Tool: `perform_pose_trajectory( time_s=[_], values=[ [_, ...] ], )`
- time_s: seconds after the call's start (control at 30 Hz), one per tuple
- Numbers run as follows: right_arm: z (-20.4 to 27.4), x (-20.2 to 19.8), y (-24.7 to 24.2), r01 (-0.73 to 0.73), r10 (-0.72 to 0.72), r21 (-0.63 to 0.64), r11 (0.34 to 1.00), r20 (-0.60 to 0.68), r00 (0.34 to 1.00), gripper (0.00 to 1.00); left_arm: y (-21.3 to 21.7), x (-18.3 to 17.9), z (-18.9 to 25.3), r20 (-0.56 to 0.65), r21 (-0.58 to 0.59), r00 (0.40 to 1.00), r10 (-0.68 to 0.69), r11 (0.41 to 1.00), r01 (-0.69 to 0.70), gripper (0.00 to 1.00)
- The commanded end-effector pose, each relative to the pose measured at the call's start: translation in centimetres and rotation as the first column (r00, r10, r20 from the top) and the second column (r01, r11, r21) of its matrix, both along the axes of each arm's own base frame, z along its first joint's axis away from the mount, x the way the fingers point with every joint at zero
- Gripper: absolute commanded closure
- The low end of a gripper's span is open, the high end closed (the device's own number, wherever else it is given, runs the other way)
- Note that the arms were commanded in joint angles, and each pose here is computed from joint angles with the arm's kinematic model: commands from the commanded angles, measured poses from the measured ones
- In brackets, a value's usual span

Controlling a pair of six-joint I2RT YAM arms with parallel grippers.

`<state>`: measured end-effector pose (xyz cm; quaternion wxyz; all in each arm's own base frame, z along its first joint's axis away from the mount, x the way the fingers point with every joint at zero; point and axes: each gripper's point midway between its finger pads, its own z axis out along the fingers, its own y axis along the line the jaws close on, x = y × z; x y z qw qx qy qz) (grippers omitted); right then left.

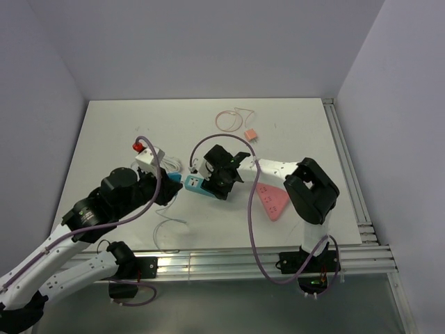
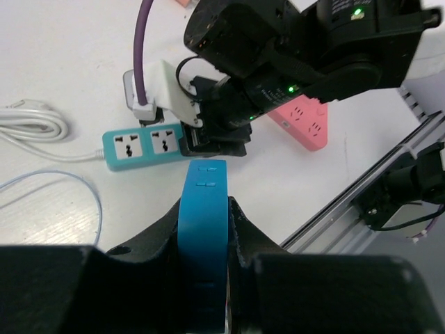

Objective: Insert the plug

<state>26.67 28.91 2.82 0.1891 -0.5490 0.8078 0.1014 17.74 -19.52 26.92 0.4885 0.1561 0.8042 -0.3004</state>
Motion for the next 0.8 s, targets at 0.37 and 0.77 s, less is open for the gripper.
perform_pose_trajectory(
  time_s=[0.37, 0.77],
  values=[
    [5.9, 3.9, 3.1, 0.006, -0.036, 0.204, 0.979, 0.147, 0.988, 0.33, 0.6, 0.7, 2.7, 0.105, -0.027, 0.994, 0.029, 0.999, -0.026, 1.00],
    [5.6, 4.8, 9.4, -0.115, 0.107, 0.229, 0.967, 0.048, 0.993, 0.33, 1.4, -1.5, 5.6, 0.173, -0.126, 0.985, -0.021, 0.991, 0.043, 1.00]
  ],
)
